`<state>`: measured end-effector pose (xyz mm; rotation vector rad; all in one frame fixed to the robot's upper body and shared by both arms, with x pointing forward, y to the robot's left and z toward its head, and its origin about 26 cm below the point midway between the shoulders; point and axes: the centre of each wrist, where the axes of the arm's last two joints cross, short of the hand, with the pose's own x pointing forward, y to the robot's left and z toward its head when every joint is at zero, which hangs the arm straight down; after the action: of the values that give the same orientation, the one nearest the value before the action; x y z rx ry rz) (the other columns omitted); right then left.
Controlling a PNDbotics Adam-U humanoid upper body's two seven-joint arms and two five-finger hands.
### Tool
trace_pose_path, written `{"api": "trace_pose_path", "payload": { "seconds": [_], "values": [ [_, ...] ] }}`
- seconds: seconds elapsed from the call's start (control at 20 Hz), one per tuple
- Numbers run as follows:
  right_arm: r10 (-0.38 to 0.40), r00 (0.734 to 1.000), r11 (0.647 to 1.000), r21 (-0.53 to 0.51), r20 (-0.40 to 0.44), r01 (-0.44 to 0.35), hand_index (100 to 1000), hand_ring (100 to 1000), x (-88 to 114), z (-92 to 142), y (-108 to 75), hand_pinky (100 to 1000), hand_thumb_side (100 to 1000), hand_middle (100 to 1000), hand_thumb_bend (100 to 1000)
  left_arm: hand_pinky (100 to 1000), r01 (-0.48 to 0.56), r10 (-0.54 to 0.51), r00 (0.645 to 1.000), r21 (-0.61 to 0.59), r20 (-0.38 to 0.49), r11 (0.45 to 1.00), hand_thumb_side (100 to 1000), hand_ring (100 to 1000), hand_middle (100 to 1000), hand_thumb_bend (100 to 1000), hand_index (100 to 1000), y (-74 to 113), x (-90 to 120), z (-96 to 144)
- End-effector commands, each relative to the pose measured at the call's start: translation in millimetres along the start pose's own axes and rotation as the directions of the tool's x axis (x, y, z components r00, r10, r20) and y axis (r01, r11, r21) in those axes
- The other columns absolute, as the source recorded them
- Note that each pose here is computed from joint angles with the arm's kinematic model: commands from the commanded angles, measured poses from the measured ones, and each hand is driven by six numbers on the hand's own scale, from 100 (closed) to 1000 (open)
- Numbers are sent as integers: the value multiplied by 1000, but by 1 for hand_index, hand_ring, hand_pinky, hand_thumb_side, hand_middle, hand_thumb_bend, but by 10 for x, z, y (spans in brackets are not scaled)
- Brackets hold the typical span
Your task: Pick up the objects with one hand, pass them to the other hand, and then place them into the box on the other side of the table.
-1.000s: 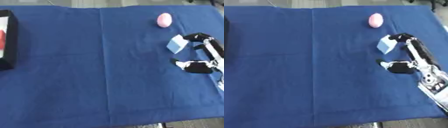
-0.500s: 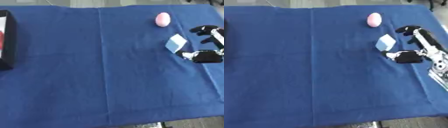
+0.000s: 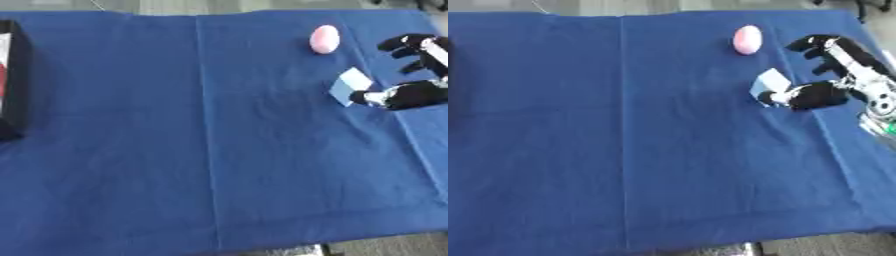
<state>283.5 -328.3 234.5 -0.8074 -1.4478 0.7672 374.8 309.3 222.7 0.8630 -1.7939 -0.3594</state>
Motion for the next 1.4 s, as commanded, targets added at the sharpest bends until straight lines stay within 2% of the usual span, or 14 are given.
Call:
{"api": "trace_pose_path", "payload": {
  "seconds": [0.05, 0.4, 0.8, 1.4],
  "values": [
    [40, 999, 999, 1, -24, -40, 828, 872, 53, -18, -104, 762, 268, 831, 680, 827, 21, -21, 1000, 10, 20, 1000, 710, 754, 722, 100, 732, 74, 61, -44],
    [35, 990, 999, -1, -134, -35, 825, 873, -94, -197, -99, 763, 279, 827, 688, 826, 31, -31, 999, 4, 11, 1000, 707, 753, 719, 100, 730, 63, 73, -56],
    [27, 978, 999, -28, -207, -34, 825, 876, -261, -315, -120, 763, 285, 828, 691, 826, 29, -29, 1000, 2, 8, 1000, 709, 752, 717, 100, 729, 52, 78, -53],
    [-73, 964, 997, -29, -255, 68, 823, 881, -457, -445, -99, 755, 310, 829, 674, 828, 23, -23, 1000, -7, 14, 1000, 711, 752, 716, 100, 729, 20, 106, -54]
  ]
}}
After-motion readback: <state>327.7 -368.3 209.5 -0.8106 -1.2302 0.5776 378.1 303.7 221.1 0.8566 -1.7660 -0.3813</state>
